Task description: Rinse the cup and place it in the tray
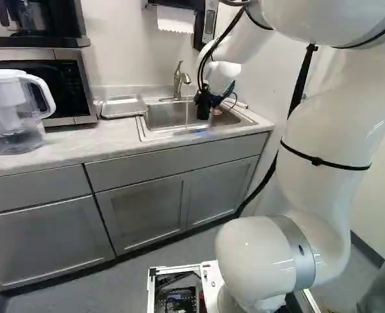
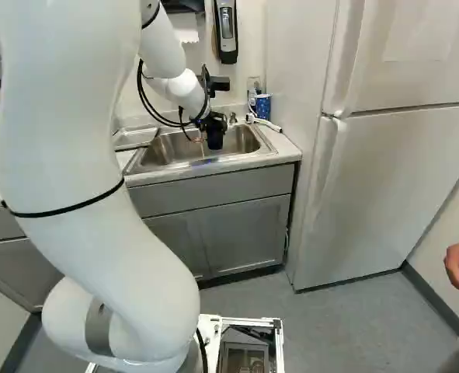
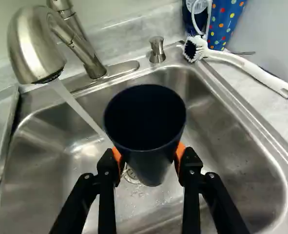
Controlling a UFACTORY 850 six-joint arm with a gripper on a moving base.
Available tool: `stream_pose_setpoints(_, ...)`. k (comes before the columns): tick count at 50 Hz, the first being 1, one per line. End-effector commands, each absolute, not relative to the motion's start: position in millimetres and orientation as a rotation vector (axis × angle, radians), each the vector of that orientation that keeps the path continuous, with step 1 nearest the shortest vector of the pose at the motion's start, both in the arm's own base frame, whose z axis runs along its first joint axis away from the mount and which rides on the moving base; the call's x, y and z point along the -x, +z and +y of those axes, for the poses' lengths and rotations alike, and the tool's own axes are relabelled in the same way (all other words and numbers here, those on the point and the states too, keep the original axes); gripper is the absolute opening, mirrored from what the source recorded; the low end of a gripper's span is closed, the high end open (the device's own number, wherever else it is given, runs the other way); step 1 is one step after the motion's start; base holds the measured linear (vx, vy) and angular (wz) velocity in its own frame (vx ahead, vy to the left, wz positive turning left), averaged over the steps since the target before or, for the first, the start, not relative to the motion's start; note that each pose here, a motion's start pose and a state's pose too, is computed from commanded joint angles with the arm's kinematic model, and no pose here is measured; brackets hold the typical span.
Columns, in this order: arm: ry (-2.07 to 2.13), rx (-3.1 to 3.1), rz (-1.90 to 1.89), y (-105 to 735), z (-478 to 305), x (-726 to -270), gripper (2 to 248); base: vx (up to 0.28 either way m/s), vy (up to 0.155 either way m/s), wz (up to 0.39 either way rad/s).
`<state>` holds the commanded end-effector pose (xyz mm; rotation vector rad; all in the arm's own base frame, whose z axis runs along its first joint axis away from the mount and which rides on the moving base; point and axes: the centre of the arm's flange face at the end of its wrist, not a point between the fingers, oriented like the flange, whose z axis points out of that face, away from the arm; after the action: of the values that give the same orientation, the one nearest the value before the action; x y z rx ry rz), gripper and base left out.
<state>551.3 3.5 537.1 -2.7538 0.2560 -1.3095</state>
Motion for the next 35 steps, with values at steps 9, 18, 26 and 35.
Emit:
stream_pose_setpoints(9, -1.308, 2.751, 0.226, 537.0, 12.8, -555.8, 121, 0.0, 0.0, 0.0)
stream_pose_setpoints(18, -1.31, 2.75, 0.186, 536.7, 23.0, -565.0, 121, 0.0, 0.0, 0.0)
stream_pose_setpoints(26, -1.312, 2.748, 0.151, 536.3, 32.5, -574.0, 121, 0.0, 0.0, 0.0)
stream_pose_setpoints(35, -1.314, 2.744, 0.103, 535.9, 46.1, -582.4, 121, 0.0, 0.0, 0.0)
